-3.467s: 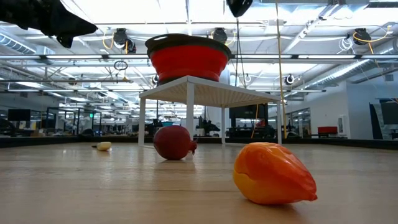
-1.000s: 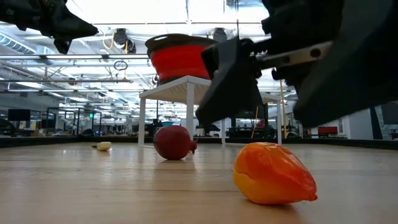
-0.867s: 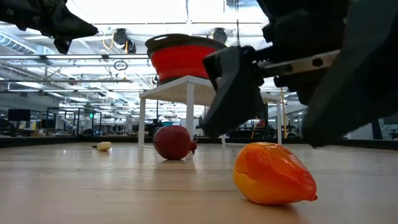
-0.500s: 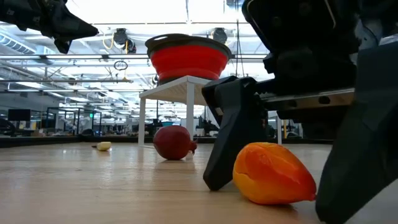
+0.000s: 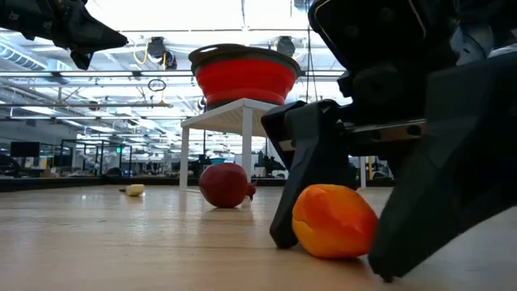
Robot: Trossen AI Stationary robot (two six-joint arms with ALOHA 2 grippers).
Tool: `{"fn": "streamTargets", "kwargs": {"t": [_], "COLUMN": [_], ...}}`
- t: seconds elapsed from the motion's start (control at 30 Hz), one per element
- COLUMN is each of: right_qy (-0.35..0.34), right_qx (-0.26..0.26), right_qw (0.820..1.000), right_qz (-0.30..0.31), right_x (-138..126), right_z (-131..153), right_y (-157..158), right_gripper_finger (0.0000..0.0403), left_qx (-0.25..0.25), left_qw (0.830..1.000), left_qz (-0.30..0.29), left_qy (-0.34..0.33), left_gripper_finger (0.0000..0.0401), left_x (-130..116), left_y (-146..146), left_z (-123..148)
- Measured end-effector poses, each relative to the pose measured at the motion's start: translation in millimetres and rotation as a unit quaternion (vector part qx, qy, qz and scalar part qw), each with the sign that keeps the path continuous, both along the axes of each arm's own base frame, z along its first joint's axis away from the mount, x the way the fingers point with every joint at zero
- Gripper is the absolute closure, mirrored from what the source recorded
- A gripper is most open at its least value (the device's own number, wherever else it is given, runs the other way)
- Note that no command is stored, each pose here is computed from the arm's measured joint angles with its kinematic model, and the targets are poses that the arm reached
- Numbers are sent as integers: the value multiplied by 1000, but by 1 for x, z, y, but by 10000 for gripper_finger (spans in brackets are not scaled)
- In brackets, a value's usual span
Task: Pick & Place Fruit
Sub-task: Put the peach into the red strainer bowl on the shelf
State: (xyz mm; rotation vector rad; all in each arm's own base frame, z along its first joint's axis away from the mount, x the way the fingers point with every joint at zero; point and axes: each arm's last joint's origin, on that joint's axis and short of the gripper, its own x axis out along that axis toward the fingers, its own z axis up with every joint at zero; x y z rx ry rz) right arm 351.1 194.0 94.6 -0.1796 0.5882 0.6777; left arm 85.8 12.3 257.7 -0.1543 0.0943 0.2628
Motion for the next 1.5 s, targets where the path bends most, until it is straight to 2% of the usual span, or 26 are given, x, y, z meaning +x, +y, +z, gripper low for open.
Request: {"fn": "streamTargets", "kwargs": {"t": [0.17,0.37,0.57,0.7,0.8,0.9,1.13,1.27,1.33,1.5], "right_qy": [9,-7,-54,-105,-145,-183,-254,-280,-289,-300], "right_qx": [16,34,55,82,87,85,60,34,17,-6], "right_qw": [1000,999,991,975,958,941,911,897,891,887], "right_qz": [-14,-24,-113,-180,-230,-271,-320,-339,-351,-352], "right_x": [1,3,10,12,14,16,29,33,34,36], "right_z": [2,20,59,93,118,140,180,193,196,200], "right_y": [-1,-6,-27,-43,-52,-58,-67,-71,-73,-78], "right_gripper_finger": [230,237,235,234,234,234,234,234,234,234], "left_qx": [0,1,-37,-77,-88,-96,-63,-51,-51,-74], "left_qw": [1000,1000,999,996,992,990,986,982,980,978], "left_qz": [0,4,5,-35,-81,-103,-139,-154,-160,-167], "left_qy": [0,-4,-27,-33,-31,-30,-70,-98,-105,-103], "left_gripper_finger": [380,380,380,380,380,380,375,343,316,236], "left_x": [0,0,0,1,1,1,2,4,7,17], "left_y": [0,0,0,-2,-5,-7,-10,-12,-13,-15], "left_z": [0,1,3,3,3,3,12,19,20,21]}}
